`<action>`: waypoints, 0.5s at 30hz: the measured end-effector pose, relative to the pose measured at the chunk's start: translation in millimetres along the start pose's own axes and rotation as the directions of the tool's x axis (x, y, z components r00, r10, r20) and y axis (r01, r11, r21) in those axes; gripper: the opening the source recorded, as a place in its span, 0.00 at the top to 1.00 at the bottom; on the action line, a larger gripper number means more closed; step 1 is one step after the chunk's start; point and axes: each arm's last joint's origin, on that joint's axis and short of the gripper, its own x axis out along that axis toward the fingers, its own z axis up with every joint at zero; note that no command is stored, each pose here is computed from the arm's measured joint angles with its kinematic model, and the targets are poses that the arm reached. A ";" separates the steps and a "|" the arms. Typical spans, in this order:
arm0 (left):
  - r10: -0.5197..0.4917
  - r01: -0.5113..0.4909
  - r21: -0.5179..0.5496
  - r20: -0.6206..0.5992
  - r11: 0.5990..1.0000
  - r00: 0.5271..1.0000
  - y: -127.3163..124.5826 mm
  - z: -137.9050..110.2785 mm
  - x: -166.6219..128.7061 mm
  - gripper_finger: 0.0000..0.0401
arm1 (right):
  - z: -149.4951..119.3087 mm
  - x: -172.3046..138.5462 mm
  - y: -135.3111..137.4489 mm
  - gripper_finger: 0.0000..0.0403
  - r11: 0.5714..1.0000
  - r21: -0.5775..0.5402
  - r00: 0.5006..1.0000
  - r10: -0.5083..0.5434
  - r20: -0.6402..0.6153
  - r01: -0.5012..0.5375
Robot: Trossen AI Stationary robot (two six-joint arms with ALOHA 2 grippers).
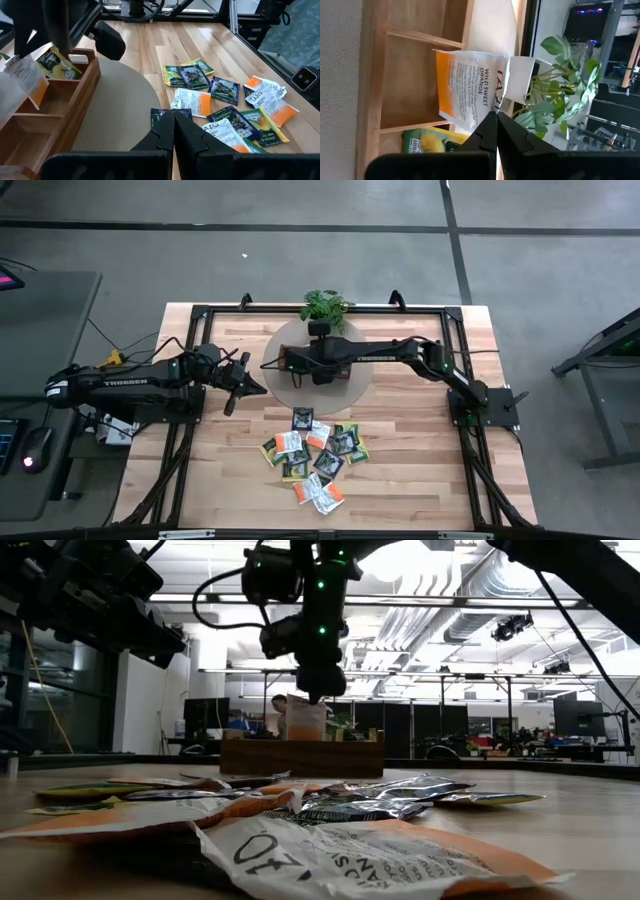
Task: Pick & Place Tea
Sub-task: Put the white tea bag into the middle section of the wooden organizer
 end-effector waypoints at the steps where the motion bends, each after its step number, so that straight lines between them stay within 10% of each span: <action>1: 0.000 0.000 0.000 0.000 1.000 1.000 0.0 0.0 0.0 1.00 | -0.2 1.0 0.0 1.00 1.000 0.007 1.000 0.001 -0.003 -0.001; 15: 0.000 0.000 0.000 0.000 1.000 1.000 0.0 0.0 0.0 1.00 | -6.3 21.5 13.1 1.00 0.997 0.079 0.999 -0.008 -0.046 0.012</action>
